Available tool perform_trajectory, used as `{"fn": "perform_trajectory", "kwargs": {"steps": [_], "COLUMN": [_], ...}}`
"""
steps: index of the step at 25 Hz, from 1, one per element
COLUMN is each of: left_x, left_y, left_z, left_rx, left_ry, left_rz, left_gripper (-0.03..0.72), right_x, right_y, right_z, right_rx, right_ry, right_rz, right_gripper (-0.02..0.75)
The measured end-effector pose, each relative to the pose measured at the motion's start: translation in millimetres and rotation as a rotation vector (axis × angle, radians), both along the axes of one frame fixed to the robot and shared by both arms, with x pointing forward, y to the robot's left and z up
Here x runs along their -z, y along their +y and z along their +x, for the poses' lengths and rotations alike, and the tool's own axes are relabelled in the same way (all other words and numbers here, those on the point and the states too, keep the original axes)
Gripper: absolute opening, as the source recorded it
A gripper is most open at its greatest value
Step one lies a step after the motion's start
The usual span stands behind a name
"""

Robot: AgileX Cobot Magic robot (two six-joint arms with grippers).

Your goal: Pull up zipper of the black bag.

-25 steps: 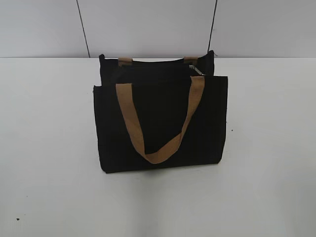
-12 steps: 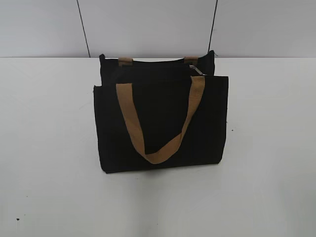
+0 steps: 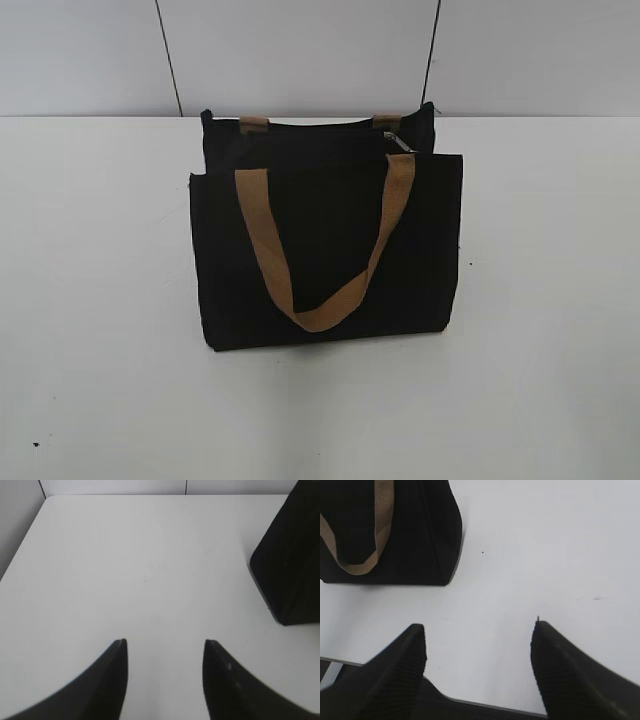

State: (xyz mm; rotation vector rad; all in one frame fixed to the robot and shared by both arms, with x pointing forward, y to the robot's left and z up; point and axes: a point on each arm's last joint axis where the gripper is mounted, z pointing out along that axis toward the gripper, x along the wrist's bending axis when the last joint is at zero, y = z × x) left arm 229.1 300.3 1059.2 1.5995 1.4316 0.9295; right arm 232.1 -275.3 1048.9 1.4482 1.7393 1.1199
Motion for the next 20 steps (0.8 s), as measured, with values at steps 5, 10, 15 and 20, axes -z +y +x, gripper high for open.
{"fn": "perform_trajectory", "kwargs": {"steps": [5, 10, 15, 20], "left_x": [0.0, 0.0, 0.0, 0.0], "left_y": [0.0, 0.0, 0.0, 0.0], "left_z": [0.0, 0.0, 0.0, 0.0], "left_rx": [0.000, 0.000, 0.000, 0.000], "left_ry": [0.000, 0.000, 0.000, 0.000], "left_rz": [0.000, 0.000, 0.000, 0.000], "left_gripper": [0.374, 0.374, 0.351, 0.319], "right_x": [1.6, 3.0, 3.1, 3.0], "right_y": [-5.8, -14.9, -16.0, -14.9], "right_z": [0.5, 1.1, 1.1, 1.0], "right_rx": [0.042, 0.146, 0.157, 0.150], "right_ry": [0.006, 0.022, 0.024, 0.024], "right_rz": [-0.059, -0.079, -0.084, -0.071], "right_gripper": [0.503, 0.503, 0.502, 0.503]}}
